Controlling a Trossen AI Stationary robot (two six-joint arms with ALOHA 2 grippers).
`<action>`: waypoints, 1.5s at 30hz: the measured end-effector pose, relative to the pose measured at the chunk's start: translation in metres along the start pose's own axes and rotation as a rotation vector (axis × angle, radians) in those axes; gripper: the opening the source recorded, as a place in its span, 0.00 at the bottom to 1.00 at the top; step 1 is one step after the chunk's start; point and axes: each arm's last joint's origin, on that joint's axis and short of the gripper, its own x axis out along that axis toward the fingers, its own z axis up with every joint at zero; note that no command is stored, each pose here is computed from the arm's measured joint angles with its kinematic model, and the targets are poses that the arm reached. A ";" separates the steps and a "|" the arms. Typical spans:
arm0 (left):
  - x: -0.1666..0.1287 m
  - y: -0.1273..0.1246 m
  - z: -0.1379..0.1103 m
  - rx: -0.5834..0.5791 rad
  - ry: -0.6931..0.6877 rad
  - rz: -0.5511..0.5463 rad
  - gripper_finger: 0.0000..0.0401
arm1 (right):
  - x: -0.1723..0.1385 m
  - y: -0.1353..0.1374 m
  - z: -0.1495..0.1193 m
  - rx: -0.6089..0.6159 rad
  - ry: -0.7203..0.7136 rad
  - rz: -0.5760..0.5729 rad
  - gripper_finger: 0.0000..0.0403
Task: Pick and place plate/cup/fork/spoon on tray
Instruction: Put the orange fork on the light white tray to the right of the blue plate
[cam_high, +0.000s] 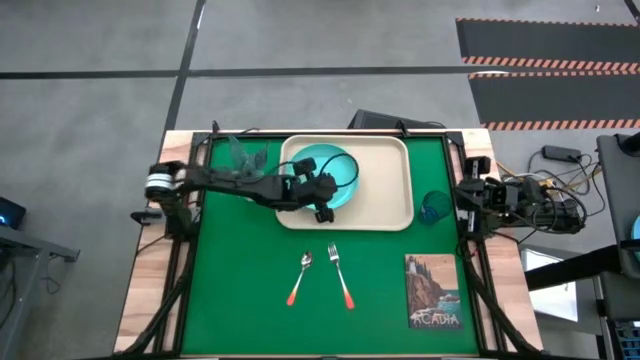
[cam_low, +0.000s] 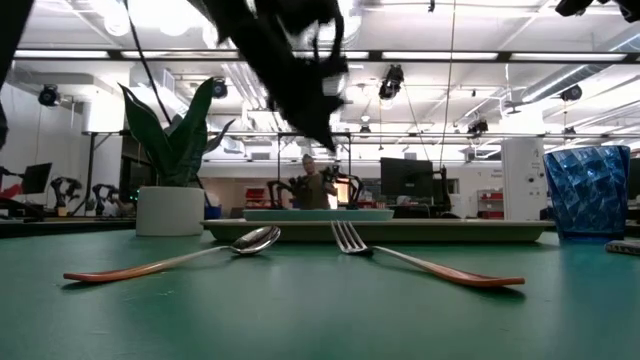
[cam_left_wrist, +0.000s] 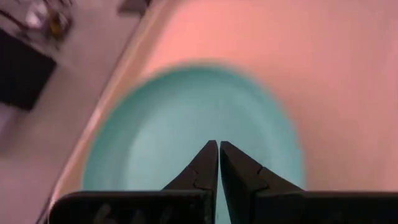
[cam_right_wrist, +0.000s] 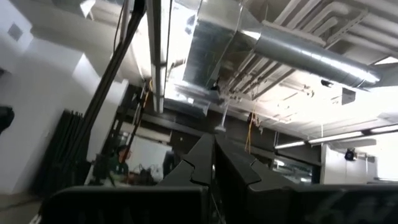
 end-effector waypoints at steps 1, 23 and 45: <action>-0.011 -0.002 0.005 -0.024 -0.047 0.004 0.01 | 0.000 0.000 -0.001 0.001 0.010 0.003 0.02; -0.165 -0.095 -0.075 0.082 -0.435 -0.427 0.01 | 0.024 0.009 -0.026 0.182 0.126 0.068 0.02; -0.177 -0.043 -0.128 0.003 -0.570 -0.432 0.01 | 0.123 0.034 -0.119 0.312 0.475 0.086 0.02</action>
